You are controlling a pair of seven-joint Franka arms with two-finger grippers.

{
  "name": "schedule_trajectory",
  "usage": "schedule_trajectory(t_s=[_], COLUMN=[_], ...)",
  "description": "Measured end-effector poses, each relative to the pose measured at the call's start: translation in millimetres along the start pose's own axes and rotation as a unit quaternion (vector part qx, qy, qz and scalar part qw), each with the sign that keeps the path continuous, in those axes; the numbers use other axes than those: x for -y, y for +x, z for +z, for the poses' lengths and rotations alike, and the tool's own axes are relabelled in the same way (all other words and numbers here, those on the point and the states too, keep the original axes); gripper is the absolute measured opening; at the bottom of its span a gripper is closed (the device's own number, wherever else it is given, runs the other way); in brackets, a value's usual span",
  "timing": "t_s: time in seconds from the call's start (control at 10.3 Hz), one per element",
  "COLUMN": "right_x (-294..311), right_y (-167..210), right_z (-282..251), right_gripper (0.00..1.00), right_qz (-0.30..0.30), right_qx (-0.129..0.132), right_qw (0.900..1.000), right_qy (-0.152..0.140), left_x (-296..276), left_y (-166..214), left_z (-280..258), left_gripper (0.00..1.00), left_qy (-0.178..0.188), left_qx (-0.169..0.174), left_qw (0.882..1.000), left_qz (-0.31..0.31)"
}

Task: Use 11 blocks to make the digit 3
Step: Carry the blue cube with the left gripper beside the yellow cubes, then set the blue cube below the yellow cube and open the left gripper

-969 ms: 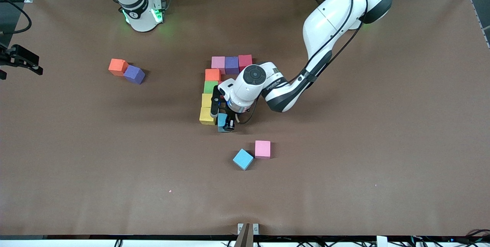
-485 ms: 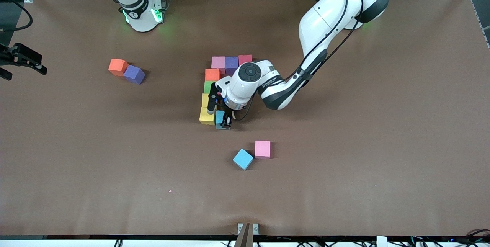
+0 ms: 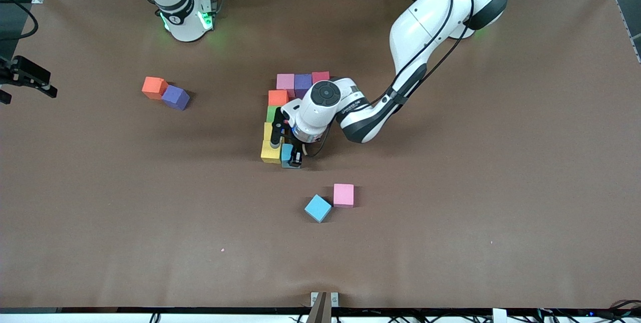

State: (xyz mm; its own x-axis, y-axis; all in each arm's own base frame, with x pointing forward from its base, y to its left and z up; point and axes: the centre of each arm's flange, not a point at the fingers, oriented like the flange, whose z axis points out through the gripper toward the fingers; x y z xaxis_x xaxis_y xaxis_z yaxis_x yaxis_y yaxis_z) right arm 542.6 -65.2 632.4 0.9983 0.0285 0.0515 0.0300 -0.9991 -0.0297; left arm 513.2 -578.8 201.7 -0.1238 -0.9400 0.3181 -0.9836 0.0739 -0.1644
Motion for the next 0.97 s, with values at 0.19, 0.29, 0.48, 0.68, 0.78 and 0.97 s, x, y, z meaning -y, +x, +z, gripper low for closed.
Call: schedule_trajectory(t_s=[0.19,0.29,0.48,0.68,0.78,0.97], right_x=[5,6,7,9,11,13], right_y=[0,-1,-6,-6,-6,-6], right_z=[-3,-9,-27,-30,-30,-29], right_gripper=[1.0,1.0,1.0,1.0,1.0,1.0], right_qz=[0.05,0.055,0.051,0.046,0.044,0.043], right_qx=[-0.001,0.001,0.002,0.002,0.002,0.003], right_qw=[0.999,0.998,0.999,0.999,0.999,0.999], right_qy=[-0.001,-0.001,-0.002,-0.003,-0.002,-0.002], left_x=[0,-1,-2,-2,-2,-3], left_y=[0,0,0,0,0,0], left_z=[1,1,2,4,4,4], left_gripper=[0.54,0.54,0.56,0.57,0.58,0.59], left_qy=[0.0,-0.001,-0.002,-0.003,-0.003,-0.003], left_qx=[0.001,0.001,0.001,0.001,0.001,0.001], left_qw=[1.0,1.0,1.0,1.0,1.0,1.0], left_qz=[0.0,0.0,-0.004,-0.005,-0.005,-0.005])
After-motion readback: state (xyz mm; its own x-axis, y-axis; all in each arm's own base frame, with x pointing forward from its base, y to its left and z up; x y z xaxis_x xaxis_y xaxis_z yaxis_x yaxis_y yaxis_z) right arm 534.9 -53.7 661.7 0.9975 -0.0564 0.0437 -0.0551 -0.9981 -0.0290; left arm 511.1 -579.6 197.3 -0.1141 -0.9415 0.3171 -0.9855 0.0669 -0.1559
